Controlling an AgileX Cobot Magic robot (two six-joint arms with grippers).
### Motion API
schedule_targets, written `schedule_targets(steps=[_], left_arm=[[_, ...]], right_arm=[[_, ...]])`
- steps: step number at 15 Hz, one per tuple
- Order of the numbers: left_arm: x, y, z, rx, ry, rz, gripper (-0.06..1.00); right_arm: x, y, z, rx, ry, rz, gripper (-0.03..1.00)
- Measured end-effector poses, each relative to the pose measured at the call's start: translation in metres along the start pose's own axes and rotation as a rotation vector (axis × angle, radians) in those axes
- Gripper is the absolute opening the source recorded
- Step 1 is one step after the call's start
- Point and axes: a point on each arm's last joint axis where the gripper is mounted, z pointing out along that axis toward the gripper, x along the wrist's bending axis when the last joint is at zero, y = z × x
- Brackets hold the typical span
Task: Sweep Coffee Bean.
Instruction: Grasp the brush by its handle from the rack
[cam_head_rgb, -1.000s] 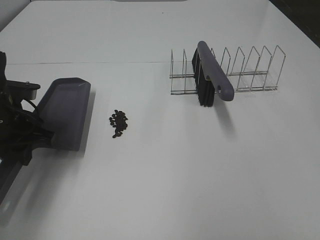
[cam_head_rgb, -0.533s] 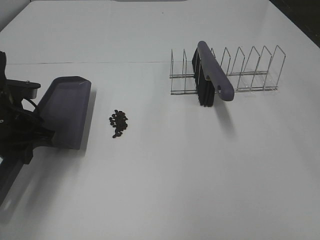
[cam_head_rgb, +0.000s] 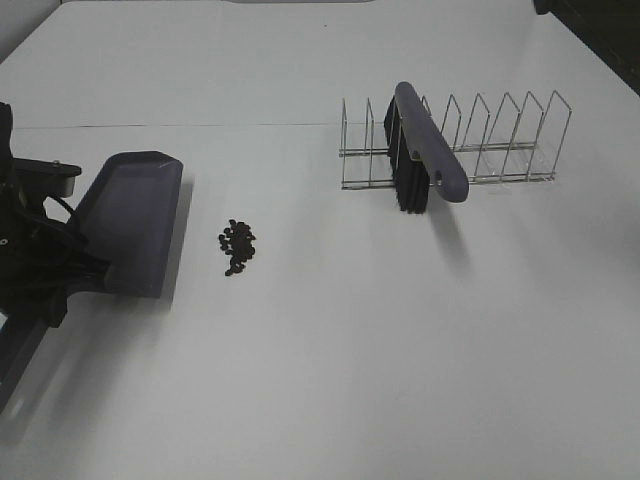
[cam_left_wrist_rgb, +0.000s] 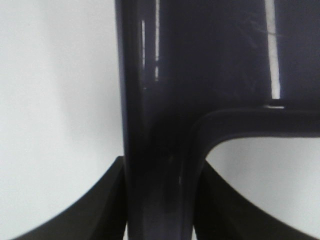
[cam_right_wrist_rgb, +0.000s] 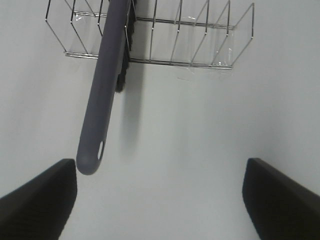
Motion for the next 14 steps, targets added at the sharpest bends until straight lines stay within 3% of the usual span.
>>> schedule_targets(steps=[9,14], left_arm=[[0.0,0.001,0.0,-0.013,-0.004,0.0,0.33],[0.0,0.001,0.0,-0.013,-0.004,0.0,0.33]], right_arm=[[0.037,0.062,0.1,0.083,0.154,0.059,0.77],[0.045,0.071,0.16,0.14,0.149,0.059,0.75]])
